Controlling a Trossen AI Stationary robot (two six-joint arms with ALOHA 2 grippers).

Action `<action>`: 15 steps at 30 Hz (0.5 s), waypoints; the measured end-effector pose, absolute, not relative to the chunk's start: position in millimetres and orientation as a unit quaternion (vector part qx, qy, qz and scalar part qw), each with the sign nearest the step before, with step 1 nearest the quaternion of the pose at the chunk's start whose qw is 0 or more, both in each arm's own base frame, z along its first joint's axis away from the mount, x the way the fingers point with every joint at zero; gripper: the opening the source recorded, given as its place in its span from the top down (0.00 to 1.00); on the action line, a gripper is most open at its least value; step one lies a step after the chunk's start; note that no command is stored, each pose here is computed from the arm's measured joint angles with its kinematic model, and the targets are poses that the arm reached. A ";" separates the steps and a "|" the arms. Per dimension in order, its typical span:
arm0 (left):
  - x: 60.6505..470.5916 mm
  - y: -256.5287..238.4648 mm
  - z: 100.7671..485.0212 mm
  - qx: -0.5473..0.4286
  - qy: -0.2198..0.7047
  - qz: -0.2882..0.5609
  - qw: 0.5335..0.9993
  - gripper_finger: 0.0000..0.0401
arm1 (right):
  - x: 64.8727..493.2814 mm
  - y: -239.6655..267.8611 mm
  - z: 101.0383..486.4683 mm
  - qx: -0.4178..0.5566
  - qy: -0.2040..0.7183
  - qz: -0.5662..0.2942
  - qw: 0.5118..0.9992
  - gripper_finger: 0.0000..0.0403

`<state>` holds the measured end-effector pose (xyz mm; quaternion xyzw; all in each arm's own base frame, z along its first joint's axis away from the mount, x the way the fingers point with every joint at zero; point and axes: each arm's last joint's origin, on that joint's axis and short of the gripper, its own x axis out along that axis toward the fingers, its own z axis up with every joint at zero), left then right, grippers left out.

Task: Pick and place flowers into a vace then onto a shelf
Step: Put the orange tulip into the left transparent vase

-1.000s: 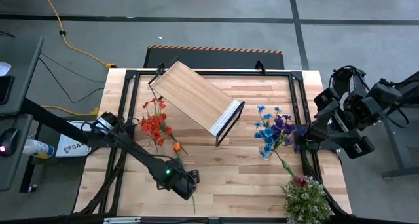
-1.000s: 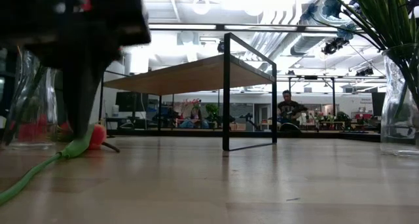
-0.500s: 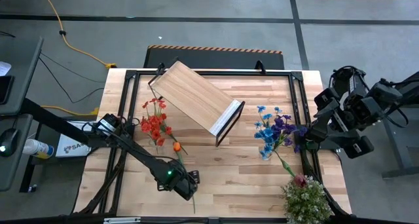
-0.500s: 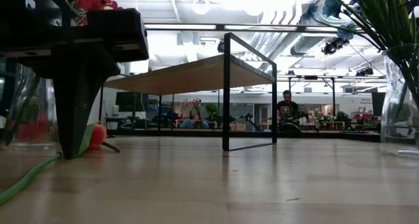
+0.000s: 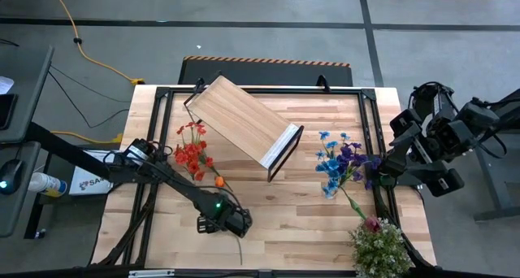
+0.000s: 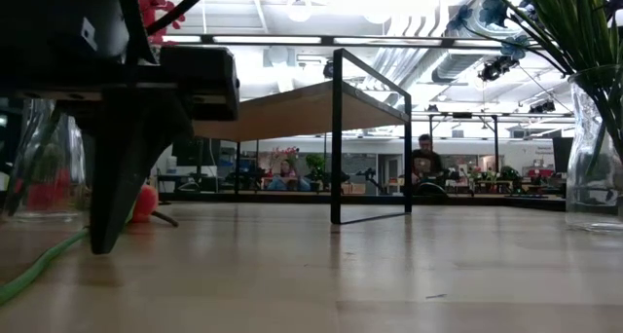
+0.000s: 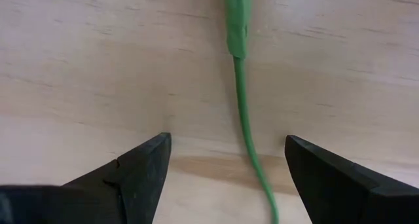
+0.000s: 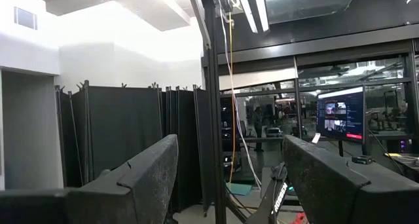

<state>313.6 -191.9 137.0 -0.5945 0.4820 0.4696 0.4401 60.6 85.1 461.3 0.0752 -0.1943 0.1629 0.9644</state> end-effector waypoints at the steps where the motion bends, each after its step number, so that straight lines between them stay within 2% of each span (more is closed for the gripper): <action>1: 313.8 -192.3 135.3 -0.593 0.483 0.471 0.439 0.17 | 60.6 85.1 461.3 0.075 -0.194 0.163 0.964 0.34; 15: 313.6 -191.5 134.5 -0.604 0.457 0.491 0.431 0.16 | 60.6 85.2 461.1 0.075 -0.194 0.163 0.964 0.34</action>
